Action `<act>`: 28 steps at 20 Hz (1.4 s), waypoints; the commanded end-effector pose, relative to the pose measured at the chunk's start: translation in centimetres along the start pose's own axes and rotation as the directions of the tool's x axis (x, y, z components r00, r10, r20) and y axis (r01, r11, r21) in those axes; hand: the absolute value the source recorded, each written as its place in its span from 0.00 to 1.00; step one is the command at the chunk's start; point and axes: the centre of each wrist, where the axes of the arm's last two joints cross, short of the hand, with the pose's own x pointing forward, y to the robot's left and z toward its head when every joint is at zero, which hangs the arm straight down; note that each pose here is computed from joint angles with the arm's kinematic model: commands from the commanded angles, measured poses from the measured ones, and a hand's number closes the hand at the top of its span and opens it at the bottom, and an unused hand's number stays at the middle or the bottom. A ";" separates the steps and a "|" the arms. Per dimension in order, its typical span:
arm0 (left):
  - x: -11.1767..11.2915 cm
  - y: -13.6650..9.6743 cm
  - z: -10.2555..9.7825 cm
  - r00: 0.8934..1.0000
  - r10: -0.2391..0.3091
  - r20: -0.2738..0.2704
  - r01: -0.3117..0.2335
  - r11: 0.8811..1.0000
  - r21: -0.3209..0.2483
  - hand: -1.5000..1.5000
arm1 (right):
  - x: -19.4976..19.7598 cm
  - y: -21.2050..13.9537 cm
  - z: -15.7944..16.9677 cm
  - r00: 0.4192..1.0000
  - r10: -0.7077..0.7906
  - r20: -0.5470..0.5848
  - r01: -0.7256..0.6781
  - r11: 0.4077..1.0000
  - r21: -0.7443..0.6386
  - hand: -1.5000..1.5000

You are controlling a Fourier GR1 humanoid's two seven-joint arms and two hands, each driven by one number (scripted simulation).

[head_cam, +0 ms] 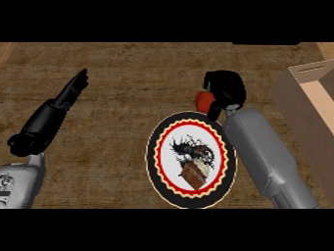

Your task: Pick the bell pepper from the plate and place it in the cardboard box

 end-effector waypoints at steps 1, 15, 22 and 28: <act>-0.4 -2.4 0.9 1.000 -0.006 -0.004 0.006 1.000 0.011 0.50 | 1.8 -3.2 -1.5 1.000 0.008 0.015 -0.006 0.991 -0.133 1.00; -0.5 0.2 0.6 1.000 -0.001 -0.029 0.002 0.999 0.041 0.50 | -2.0 -15.3 0.4 0.920 -0.270 -0.284 0.065 0.819 -0.571 1.00; -0.2 2.2 1.0 1.000 0.002 -0.022 -0.001 1.000 0.018 0.50 | -10.0 -16.2 2.5 0.850 -0.358 -0.387 0.022 0.757 -0.653 1.00; -0.6 0.0 1.0 1.000 -0.003 -0.012 0.004 1.000 0.022 0.50 | -16.5 -17.3 3.2 0.812 -0.252 -0.526 -0.083 0.843 -0.531 1.00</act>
